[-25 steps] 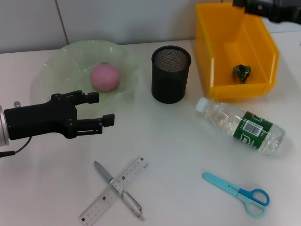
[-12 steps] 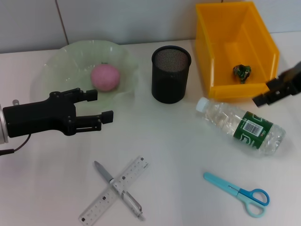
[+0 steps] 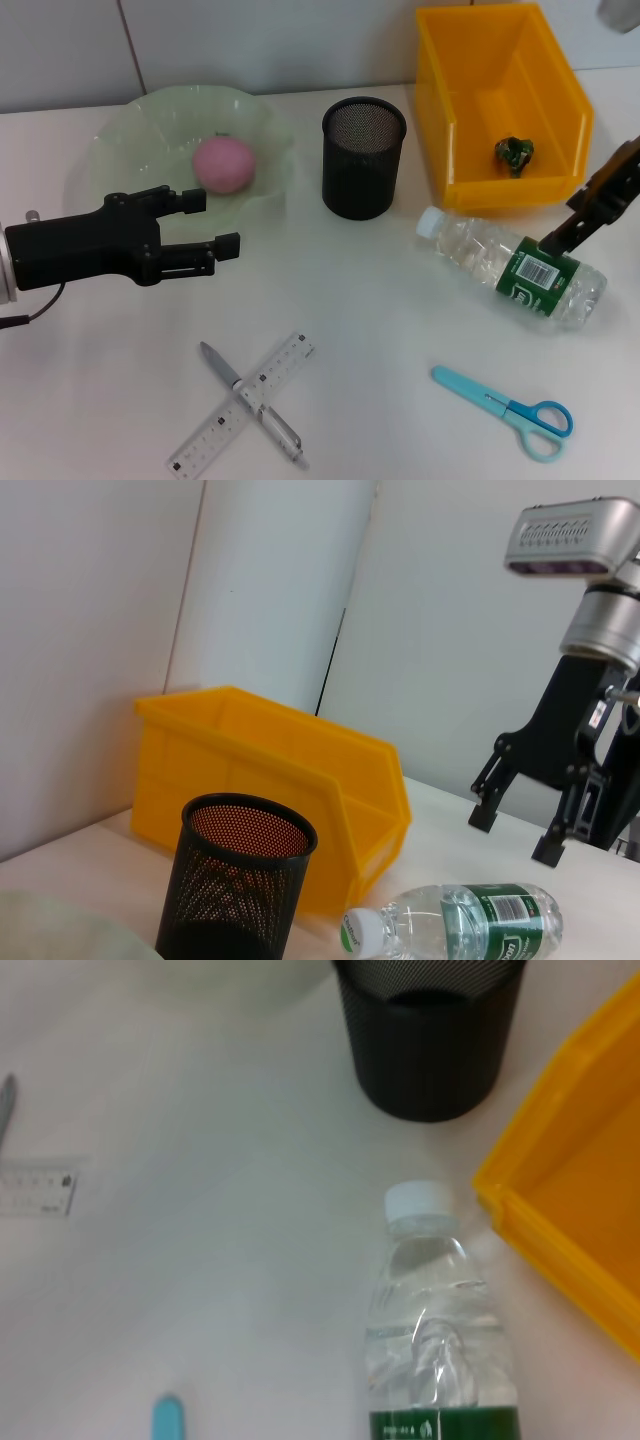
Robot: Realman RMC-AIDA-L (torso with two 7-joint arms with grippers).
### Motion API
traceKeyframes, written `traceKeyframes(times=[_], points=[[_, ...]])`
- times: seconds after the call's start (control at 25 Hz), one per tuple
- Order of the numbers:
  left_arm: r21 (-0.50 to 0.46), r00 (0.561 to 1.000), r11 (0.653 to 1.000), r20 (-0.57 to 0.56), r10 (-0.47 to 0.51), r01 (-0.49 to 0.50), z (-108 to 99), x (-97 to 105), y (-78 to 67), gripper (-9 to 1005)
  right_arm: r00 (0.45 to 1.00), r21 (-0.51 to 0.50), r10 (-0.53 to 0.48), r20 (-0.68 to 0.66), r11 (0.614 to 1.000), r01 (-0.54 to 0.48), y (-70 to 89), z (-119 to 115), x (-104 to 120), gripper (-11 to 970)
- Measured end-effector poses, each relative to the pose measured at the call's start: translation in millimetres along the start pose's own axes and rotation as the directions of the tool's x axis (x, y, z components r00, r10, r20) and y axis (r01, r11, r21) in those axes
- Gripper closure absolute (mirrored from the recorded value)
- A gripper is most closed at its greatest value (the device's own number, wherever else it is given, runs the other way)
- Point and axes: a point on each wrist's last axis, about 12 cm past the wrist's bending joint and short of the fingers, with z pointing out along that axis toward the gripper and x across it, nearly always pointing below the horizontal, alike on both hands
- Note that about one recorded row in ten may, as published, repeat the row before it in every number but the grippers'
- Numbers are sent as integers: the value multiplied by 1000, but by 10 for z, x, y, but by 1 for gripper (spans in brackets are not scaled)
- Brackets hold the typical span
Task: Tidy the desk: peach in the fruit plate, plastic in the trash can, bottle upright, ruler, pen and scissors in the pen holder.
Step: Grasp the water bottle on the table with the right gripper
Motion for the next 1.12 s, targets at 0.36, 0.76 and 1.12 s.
traceKeyframes(times=[0.36,0.76,1.12], points=[[3,1000,1000,3,-1,1,20,-1,-8,123,994,21,-63,-84,998,65,53,307,-153,129],[9,1000,1000,5,-2,2,33,-3,-16,122,991,28,-71,-117,997,74,89,492,-158,128],[15,1000,1000,5,-1,1,29,-5,-21,123,991,37,-64,-113,997,69,98,631,-151,128]])
